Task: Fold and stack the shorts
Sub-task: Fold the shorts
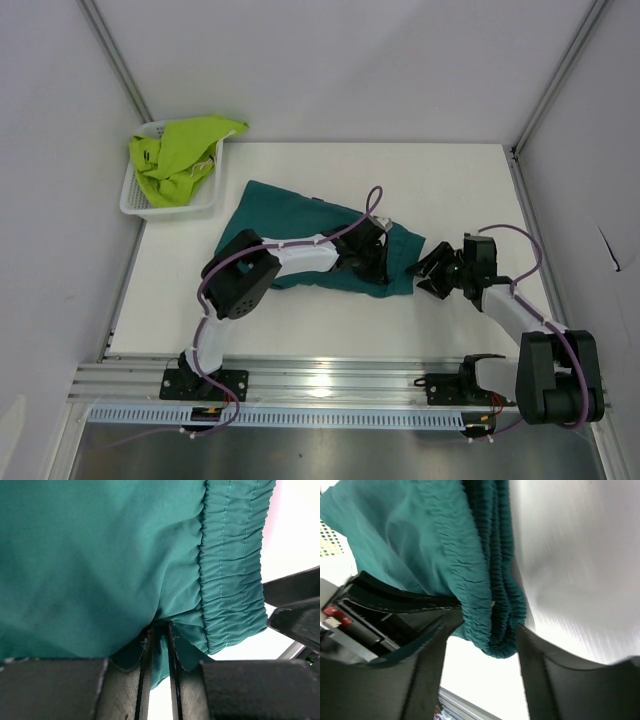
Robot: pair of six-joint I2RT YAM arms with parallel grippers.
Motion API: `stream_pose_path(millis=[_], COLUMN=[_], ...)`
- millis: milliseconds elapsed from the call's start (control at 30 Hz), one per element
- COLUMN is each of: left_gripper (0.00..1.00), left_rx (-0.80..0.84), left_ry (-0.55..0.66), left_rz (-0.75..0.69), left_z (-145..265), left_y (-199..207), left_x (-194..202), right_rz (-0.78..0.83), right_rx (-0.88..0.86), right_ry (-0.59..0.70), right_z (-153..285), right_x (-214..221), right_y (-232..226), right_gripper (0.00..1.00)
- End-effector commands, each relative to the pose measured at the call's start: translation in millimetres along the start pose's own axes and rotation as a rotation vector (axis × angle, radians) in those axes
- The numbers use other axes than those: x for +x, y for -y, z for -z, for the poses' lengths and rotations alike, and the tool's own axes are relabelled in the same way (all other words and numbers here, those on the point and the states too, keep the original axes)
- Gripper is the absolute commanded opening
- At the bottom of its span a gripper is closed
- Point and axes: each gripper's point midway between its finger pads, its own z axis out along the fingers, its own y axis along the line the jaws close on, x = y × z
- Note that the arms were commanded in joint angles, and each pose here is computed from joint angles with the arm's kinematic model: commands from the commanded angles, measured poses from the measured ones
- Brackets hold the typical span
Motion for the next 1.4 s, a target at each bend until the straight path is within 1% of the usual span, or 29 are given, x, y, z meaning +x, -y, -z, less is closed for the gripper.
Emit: stream_pose_path(millis=[0,167,233,367,533,833,1100,1367], left_gripper=[0.2,0.2,0.2,0.2,0.2,0.19,0.19,0.19], left_rx=[-0.056,-0.07,-0.08,-0.101,-0.125,-0.125,-0.111,-0.097], left_ry=[-0.014,0.0,-0.014,-0.033,-0.025,-0.03,-0.046,-0.069], left_rz=[0.01,0.005,0.009,0.01,0.003,-0.009,-0.023,-0.035], left_z=[8,17,11,3,1,-1,-2,-2], left_y=[-9,-10,-15,-24,-30,-33,-34,-34], left_x=[2,-2,2,8,8,12,17,24], right_rz=[0.054,0.044,0.028,0.01,-0.023,-0.066,-0.07,-0.054], right_rx=[-0.009,-0.051,-0.067,-0.112,-0.116,-0.116,-0.105,-0.099], right_ry=[0.039,0.005,-0.006,-0.026,-0.062,-0.081,-0.059,-0.018], right_z=[6,4,1,-4,-11,-25,-43,-48], right_x=[-13,-3,2,6,16,23,12,2], right_y=[-10,-9,-7,-9,0,12,17,16], right_gripper=[0.62,0.76,0.79,0.81,0.82,0.82,0.82,0.82])
